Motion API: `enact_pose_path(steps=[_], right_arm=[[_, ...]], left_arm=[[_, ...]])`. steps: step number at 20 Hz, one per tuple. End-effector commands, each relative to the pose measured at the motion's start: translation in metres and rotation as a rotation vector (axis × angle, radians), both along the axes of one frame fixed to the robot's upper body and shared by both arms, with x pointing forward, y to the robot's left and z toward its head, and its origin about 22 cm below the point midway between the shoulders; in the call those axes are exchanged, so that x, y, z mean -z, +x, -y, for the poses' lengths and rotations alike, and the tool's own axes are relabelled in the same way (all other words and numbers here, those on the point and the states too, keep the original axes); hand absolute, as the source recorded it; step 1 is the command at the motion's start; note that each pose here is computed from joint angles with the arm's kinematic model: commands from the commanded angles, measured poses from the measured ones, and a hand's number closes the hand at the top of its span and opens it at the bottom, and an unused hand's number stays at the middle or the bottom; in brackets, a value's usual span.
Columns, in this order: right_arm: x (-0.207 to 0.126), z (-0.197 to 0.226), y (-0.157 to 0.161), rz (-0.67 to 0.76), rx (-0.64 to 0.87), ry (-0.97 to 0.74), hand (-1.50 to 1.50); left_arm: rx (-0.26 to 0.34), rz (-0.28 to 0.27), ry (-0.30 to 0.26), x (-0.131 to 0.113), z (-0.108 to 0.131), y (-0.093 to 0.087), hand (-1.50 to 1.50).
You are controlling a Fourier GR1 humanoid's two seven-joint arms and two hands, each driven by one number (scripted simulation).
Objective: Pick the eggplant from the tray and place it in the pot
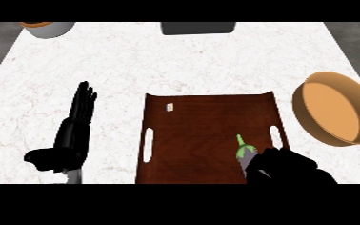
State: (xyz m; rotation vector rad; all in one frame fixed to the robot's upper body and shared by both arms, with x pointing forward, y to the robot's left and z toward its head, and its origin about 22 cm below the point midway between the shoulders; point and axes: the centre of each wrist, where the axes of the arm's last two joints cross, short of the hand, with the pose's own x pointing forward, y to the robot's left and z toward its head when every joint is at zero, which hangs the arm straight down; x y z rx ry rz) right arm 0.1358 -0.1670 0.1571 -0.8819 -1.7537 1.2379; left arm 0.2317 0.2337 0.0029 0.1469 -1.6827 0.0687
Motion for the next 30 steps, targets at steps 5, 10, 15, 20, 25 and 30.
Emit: enact_pose_path(steps=[5, 10, 15, 20, 25, 30], right_arm=[[-0.053, 0.038, -0.028, 0.152, 0.132, 0.069, 1.5], [-0.052, 0.067, -0.003, 0.173, 0.211, 0.056, 1.5], [-0.042, 0.11, 0.035, 0.169, 0.309, 0.071, 1.5], [-0.053, 0.174, 0.061, 0.151, 0.35, 0.094, 1.5], [-0.041, 0.223, 0.088, 0.058, 0.335, 0.093, 1.5], [-0.008, 0.242, 0.115, -0.09, 0.33, 0.033, 1.5]], left_arm=[[0.023, 0.018, 0.007, -0.007, -0.001, -0.003, 0.0], [0.022, 0.016, 0.003, -0.011, 0.011, 0.015, 0.0], [0.02, 0.01, 0.003, -0.02, -0.008, 0.015, 0.0], [0.032, 0.027, 0.001, -0.01, 0.018, -0.001, 0.0], [0.031, 0.017, 0.013, -0.009, -0.002, -0.001, 0.0], [0.071, 0.02, -0.002, -0.015, 0.004, -0.007, 0.0]])
